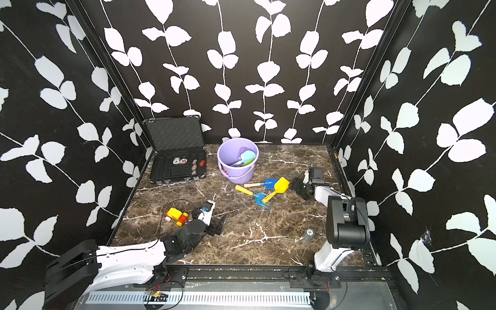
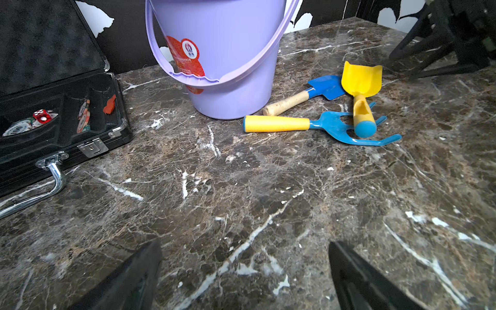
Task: Organize the gardening tools
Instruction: Pick up the gardening tool from the center of the board.
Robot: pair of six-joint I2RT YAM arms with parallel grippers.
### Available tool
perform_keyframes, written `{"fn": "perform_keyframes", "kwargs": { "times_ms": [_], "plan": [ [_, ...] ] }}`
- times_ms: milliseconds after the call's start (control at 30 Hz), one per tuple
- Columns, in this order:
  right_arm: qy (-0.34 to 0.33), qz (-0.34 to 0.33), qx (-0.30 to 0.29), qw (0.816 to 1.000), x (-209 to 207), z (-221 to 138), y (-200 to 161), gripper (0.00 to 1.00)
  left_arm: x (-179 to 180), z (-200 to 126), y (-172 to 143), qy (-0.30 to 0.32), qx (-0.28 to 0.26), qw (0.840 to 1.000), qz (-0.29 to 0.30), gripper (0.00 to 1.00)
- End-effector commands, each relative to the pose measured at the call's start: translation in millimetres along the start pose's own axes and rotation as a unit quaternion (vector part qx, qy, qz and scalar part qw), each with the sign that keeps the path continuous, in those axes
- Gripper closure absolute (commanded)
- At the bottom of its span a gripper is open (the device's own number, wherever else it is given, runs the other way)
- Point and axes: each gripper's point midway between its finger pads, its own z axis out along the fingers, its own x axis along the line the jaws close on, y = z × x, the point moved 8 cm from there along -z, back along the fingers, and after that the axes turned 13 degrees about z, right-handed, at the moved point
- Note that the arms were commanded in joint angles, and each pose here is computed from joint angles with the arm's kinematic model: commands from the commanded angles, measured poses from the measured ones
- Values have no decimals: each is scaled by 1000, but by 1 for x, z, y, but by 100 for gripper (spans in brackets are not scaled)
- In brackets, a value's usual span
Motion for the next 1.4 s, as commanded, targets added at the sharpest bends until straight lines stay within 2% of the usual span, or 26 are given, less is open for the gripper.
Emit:
{"fn": "perform_keyframes", "kwargs": {
  "times_ms": [0,533,900,1267,1367],
  "plan": [
    [55,6,6,998,5,14,5,33,1,-1,12,8,-21,1000,-15,1],
    [135,35,55,989,2,52,6,40,-1,2,13,5,-20,1000,-15,1],
    [145,35,82,985,0,66,-4,50,-1,2,13,5,-20,1000,-16,1],
    [142,45,93,984,-8,62,-17,50,-2,2,12,-1,-18,1000,-22,1],
    [138,44,96,985,-8,61,-20,57,-1,1,12,-1,-20,1000,-23,1]
  ]
}}
